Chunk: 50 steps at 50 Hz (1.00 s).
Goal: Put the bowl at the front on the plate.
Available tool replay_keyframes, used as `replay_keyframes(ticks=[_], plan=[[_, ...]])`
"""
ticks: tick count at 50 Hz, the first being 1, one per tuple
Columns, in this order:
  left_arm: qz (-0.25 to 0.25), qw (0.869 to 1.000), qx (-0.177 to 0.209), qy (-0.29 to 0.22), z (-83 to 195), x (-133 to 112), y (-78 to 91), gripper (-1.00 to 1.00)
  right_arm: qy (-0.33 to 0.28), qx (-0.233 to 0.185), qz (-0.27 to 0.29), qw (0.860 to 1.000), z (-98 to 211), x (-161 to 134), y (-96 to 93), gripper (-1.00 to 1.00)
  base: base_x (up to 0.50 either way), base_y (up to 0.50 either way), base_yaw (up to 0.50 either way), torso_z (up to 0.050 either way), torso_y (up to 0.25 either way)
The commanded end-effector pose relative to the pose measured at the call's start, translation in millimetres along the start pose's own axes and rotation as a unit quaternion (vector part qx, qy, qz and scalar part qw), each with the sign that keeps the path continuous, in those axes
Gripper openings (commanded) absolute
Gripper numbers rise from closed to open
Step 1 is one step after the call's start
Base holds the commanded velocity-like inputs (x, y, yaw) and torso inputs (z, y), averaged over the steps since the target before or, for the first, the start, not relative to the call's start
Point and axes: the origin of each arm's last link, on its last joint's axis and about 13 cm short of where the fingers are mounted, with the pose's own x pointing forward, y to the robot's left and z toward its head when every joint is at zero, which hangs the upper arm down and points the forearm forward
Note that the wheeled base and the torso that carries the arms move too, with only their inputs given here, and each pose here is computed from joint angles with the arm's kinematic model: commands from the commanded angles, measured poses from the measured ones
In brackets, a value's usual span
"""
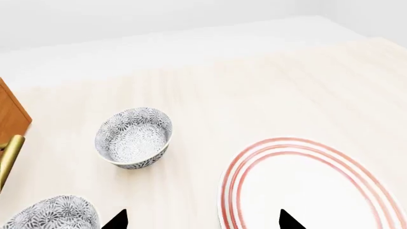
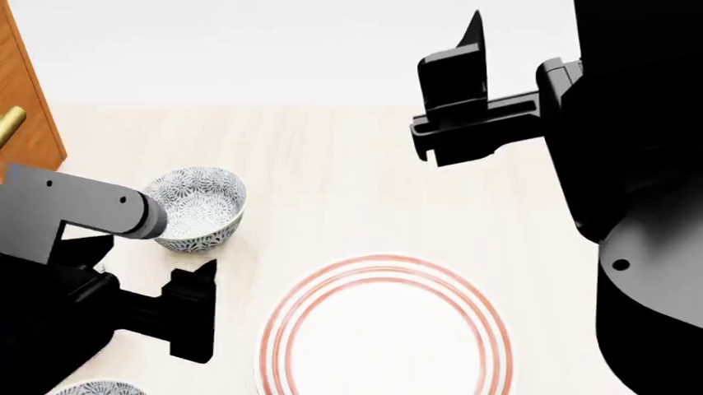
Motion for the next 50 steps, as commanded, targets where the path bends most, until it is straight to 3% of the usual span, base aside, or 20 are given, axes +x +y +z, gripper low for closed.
replay_keyframes(ticks=[1,15,50], plan=[[-0.002,1.0,0.004,0.03,-12,1,-0.7,1.0,-0.003,-0.005,-0.001,1.0,2,-1,-0.7,1.0,0.0,0.0,0.0,0.0,0.0],[0.009,0.997,0.003,0.07,-39,7,-1.4,1.0,-0.008,-0.009,-0.003,1.0,6,-3,-2.0,1.0,0.0,0.0,0.0,0.0,0.0],[0.001,0.986,0.005,0.164,-65,-3,-1.5,1.0,-0.004,-0.008,0.0,1.0,4,-3,-1.0,1.0,0.0,0.0,0.0,0.0,0.0]])
